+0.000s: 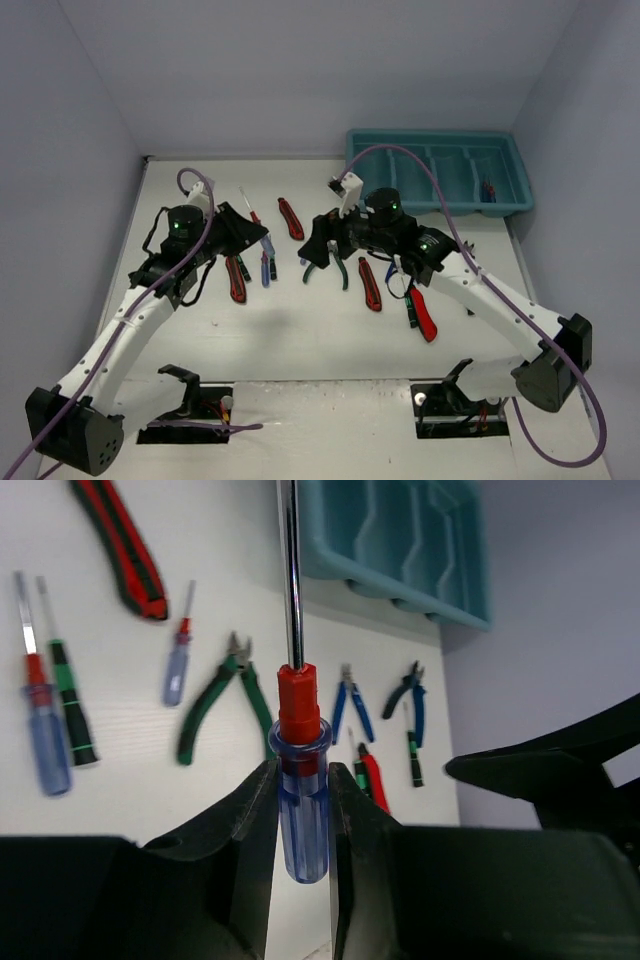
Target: Sort the tools into containers
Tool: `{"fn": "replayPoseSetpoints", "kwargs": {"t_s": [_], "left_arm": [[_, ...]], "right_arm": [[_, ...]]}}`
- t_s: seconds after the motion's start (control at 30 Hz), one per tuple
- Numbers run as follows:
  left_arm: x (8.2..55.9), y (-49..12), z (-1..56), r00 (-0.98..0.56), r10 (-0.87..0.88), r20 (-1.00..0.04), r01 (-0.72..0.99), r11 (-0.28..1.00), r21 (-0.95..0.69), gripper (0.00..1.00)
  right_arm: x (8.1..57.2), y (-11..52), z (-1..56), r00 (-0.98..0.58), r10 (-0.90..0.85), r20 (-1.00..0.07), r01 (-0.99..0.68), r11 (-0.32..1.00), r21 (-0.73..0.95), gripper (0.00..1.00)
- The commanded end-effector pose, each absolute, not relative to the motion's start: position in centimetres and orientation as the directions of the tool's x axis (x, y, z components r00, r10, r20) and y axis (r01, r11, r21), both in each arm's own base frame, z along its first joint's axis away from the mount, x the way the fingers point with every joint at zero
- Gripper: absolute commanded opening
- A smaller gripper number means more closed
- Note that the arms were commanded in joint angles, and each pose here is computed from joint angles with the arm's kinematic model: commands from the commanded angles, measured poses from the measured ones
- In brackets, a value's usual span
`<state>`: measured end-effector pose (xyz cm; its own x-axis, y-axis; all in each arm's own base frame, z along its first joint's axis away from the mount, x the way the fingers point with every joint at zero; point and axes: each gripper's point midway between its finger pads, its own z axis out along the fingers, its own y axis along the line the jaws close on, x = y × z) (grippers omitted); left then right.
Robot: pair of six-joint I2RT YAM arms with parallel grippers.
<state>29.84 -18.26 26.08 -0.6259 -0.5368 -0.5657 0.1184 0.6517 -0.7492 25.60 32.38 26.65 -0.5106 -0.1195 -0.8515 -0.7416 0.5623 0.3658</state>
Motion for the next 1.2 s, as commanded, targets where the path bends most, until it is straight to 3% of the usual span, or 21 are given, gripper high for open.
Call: {"fn": "replayPoseSetpoints", "kwargs": {"t_s": [0.0,0.33,0.47,0.9,0.97,1.03,1.07,1.1,1.17], "left_arm": [[31.1,-21.1,34.2,-0.529,-0.625,-0.573,0.3,0.494,-0.816,0.0],[30.1,-23.9,35.7,-0.533,-0.613,-0.583,0.353,0.464,-0.812,0.0],[29.7,-24.6,35.6,-0.542,-0.609,-0.579,0.356,0.458,-0.815,0.0],[29.7,-26.0,34.9,-0.568,-0.592,-0.571,0.347,0.457,-0.819,0.0],[29.7,-26.1,34.9,-0.572,-0.595,-0.565,0.341,0.454,-0.823,0.0],[29.6,-26.1,34.7,-0.574,-0.59,-0.568,0.339,0.461,-0.82,0.14],[29.6,-25.9,34.4,-0.573,-0.588,-0.57,0.33,0.471,-0.818,0.32],[29.8,-25.6,34.5,-0.559,-0.588,-0.584,0.326,0.492,-0.807,0.57],[29.5,-24.5,32.8,-0.569,-0.55,-0.611,0.272,0.576,-0.771,0.74]], "right_arm": [[26.1,34.9,30.7,-0.434,-0.071,-0.898,-0.792,0.506,0.342,0.8],[26.7,35.8,30.5,-0.416,-0.07,-0.906,-0.786,0.528,0.32,0.74],[27.3,35.7,30.7,-0.405,-0.064,-0.912,-0.778,0.548,0.307,0.62],[27.9,34.6,30.3,-0.368,-0.066,-0.927,-0.76,0.596,0.259,0.03],[28.0,34.2,29.8,-0.367,-0.076,-0.927,-0.753,0.609,0.248,0.0],[28.5,33.5,29.4,-0.362,-0.077,-0.929,-0.734,0.637,0.233,0.0],[28.8,33.0,29.2,-0.365,-0.076,-0.928,-0.726,0.648,0.233,0.0],[29.5,32.2,28.9,-0.368,-0.071,-0.927,-0.704,0.672,0.228,0.0],[30.8,30.5,28.7,-0.38,-0.046,-0.924,-0.663,0.71,0.237,0.0]]}}
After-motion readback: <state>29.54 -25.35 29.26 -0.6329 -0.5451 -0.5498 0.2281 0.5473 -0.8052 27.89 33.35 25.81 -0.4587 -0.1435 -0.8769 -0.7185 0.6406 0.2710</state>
